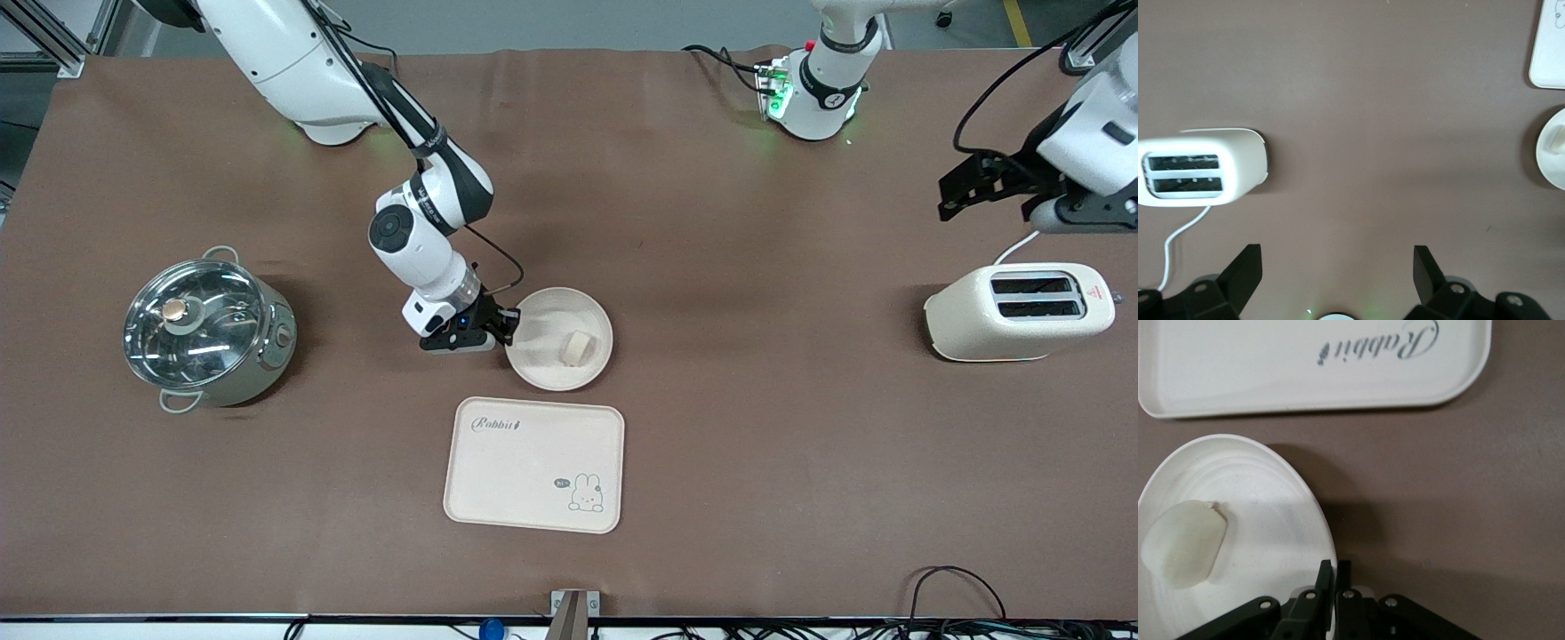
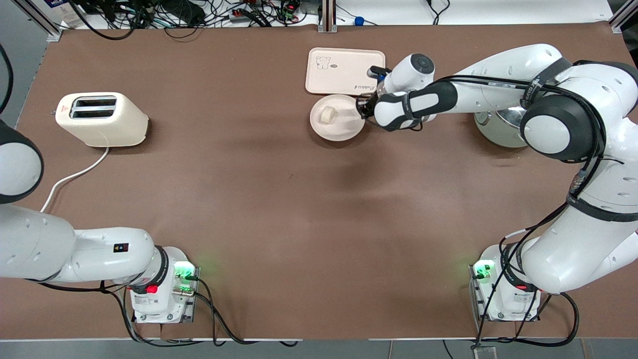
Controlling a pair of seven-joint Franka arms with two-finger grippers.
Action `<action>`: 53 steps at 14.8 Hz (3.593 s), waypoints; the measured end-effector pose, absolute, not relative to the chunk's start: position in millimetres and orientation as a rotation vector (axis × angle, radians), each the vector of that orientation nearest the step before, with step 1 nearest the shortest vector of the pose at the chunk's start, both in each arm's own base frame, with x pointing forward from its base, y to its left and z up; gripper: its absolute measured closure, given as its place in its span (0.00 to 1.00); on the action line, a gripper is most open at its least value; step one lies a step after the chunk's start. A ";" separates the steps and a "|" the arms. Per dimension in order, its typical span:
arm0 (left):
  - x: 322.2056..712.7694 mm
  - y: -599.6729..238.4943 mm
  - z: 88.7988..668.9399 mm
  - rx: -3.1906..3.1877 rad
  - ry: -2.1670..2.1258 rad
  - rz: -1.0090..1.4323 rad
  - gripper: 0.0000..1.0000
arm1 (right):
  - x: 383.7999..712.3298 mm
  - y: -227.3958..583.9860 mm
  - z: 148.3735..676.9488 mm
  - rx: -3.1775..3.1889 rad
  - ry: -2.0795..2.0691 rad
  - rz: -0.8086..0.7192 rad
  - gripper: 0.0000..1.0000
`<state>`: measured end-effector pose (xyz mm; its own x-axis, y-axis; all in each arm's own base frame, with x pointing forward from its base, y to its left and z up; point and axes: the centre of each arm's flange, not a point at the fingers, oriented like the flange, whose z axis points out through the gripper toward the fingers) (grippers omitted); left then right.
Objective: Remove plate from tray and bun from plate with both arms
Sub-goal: 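Lift the plate off the tray and set it on the table, then open the right gripper and withdraw while the left gripper reaches the bun, then lower the left gripper onto the cream bun and grasp it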
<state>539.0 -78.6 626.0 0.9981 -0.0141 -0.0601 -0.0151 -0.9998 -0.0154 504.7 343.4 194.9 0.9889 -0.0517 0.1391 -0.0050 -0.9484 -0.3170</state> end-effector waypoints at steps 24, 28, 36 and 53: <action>525.9 -514.0 256.3 -3.227 -0.458 -0.102 0.02 | 584.6 -1.2 573.5 -3.112 0.081 0.046 0.00; 507.0 -530.4 220.3 -3.180 -0.222 -0.199 0.05 | 525.2 -0.8 654.7 -3.140 0.090 0.000 0.00; 493.8 -538.8 192.7 -3.159 -0.091 -0.172 0.25 | 516.0 -22.1 652.7 -3.132 0.130 0.024 0.00; 502.5 -536.8 192.6 -3.160 -0.051 -0.203 0.70 | 523.3 -13.5 648.2 -3.133 0.102 -0.004 0.00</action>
<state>502.5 -536.8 192.6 0.9913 0.0340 0.1275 0.0308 -0.9992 0.0270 523.3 -13.5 648.2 0.9979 -0.0653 0.0022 -0.0653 -0.9978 -0.0071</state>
